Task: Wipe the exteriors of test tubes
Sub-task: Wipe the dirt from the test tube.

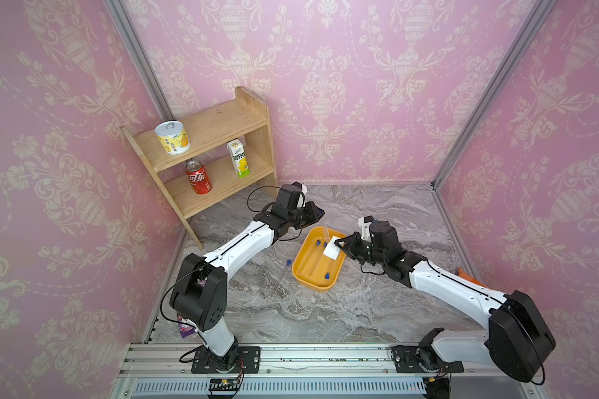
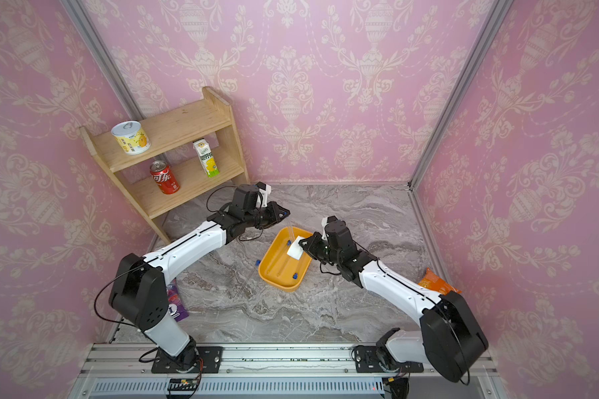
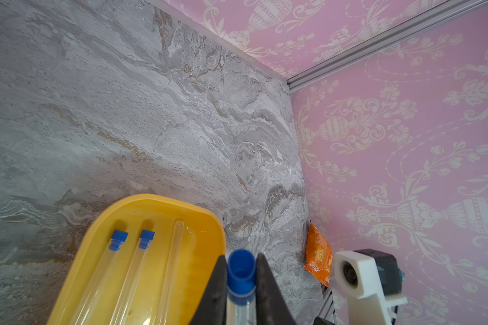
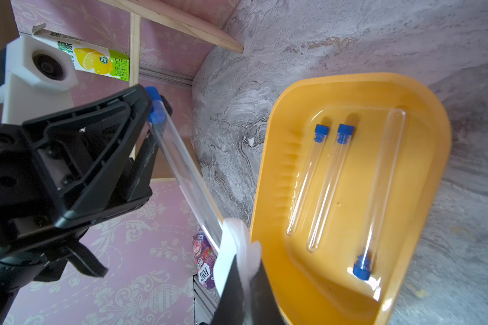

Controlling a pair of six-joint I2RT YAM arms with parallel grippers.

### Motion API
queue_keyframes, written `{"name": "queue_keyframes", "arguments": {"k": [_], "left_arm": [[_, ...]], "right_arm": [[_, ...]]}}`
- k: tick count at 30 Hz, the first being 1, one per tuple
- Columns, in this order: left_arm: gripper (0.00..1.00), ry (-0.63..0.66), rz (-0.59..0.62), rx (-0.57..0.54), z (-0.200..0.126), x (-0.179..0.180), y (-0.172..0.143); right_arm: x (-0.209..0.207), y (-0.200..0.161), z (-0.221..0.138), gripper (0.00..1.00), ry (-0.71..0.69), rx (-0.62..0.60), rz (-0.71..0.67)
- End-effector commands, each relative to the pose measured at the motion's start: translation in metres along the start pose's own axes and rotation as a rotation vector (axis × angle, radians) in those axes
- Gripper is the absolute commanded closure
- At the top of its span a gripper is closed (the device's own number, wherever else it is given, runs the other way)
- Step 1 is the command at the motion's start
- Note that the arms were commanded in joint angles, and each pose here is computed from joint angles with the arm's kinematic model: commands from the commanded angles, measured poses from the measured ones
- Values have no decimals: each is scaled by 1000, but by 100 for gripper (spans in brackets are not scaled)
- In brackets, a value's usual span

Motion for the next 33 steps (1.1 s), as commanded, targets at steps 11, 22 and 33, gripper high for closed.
{"name": "queue_keyframes", "arguments": {"k": [11, 22, 33], "left_arm": [[87, -63, -1, 6, -13, -13, -2], [86, -61, 1, 5, -14, -14, -1], [87, -61, 1, 1, -15, -15, 0]], "right_arm": [[35, 70, 37, 100, 102, -97, -102], [27, 65, 36, 100, 119, -68, -99], [-3, -5, -4, 100, 72, 41, -142]]}}
Point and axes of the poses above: each gripper's point midway between its finger pads, its own z axis out along the fingers, its own x axis along the line the jaws close on, y = z × x, the point moved 6 cm from there along -z, back along the fingers, and after that the axes turned 14 degrees about -z, right-handed, at the moved point
